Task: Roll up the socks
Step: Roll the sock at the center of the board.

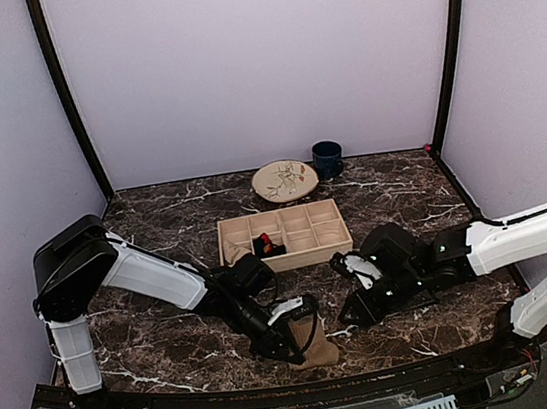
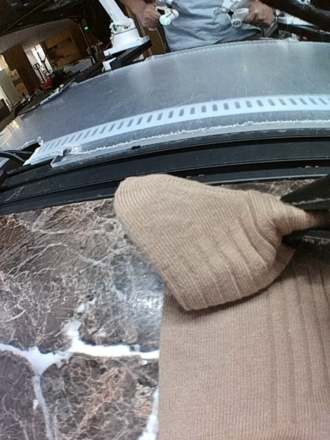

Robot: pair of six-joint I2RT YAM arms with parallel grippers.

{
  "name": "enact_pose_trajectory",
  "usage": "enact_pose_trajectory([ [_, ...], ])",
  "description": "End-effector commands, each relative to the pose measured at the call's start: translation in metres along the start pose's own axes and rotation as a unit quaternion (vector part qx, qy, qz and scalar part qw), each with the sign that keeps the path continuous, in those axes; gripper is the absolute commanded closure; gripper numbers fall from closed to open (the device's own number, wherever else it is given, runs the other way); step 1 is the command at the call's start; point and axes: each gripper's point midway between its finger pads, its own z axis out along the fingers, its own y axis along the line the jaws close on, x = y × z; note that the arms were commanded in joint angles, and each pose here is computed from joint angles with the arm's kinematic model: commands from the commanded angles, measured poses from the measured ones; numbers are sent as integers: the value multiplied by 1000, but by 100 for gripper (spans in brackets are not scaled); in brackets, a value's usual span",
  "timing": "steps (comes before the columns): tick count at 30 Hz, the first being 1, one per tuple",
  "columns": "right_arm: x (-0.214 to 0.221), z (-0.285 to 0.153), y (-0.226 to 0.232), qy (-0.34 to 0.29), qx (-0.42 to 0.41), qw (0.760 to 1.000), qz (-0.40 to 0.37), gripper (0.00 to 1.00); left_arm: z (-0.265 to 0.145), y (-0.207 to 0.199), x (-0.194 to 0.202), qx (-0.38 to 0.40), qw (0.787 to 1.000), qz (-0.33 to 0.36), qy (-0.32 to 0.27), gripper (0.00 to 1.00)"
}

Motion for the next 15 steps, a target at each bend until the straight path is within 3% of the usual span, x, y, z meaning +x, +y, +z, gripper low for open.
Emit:
enact_pose_trajectory([
  [1, -1, 4, 16, -28, 6, 996, -81, 62, 1, 4, 23, 12, 997, -61, 35, 94],
  [15, 2, 11, 61, -53, 27, 973, -221, 61, -3, 6, 23, 37, 995, -86, 34, 94],
])
